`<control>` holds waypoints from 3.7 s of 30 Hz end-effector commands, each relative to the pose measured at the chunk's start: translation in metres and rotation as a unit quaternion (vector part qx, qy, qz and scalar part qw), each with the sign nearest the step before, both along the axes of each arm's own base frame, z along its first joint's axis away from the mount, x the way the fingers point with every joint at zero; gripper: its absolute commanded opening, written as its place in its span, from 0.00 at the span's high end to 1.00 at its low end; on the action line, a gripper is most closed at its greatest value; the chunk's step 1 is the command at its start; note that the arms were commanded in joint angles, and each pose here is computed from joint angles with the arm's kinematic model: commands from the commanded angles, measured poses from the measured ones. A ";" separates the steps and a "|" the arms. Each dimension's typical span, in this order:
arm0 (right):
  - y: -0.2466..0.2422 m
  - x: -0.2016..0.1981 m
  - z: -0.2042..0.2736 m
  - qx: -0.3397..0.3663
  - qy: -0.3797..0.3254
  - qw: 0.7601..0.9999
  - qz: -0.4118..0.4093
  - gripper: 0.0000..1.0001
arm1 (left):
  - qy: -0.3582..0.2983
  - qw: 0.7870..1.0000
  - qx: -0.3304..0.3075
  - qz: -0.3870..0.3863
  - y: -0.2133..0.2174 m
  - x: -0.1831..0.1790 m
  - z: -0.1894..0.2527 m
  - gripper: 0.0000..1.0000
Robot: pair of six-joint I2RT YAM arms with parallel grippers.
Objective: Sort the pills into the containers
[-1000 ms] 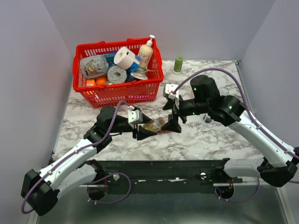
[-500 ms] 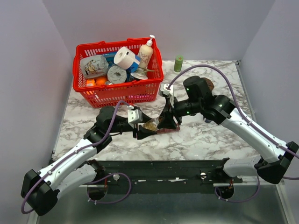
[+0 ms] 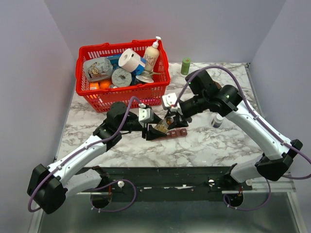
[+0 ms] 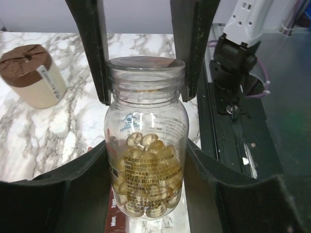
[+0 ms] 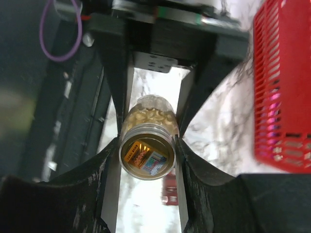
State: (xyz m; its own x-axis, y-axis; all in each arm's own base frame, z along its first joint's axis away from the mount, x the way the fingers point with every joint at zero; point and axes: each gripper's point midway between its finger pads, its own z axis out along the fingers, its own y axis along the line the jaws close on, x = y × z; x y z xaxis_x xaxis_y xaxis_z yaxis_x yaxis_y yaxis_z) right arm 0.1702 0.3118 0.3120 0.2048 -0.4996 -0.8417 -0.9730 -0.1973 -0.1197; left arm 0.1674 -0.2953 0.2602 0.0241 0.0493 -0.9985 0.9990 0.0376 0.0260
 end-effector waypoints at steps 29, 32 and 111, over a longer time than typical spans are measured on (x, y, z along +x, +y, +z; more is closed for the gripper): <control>-0.009 -0.034 0.039 0.112 -0.071 0.977 0.168 0.73 | -0.024 0.997 0.025 -0.070 -0.003 -0.012 -0.010 1.00; -0.011 -0.035 0.038 0.114 -0.055 0.980 0.156 0.73 | -0.019 0.997 0.026 -0.067 -0.002 -0.012 -0.012 1.00; -0.168 0.151 -0.195 -0.091 0.117 0.887 -0.438 0.23 | -0.056 0.920 -0.384 -0.061 0.014 -0.041 0.227 1.00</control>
State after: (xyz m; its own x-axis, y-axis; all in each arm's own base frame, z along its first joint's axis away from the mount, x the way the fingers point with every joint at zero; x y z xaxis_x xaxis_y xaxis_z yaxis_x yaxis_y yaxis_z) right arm 0.3232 0.1440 0.1192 -0.4998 -0.5114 -0.6990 -0.7479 0.6619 0.0504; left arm 0.1616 -0.2890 0.4527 -0.0292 -0.6476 -0.7614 0.9979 0.0251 -0.0596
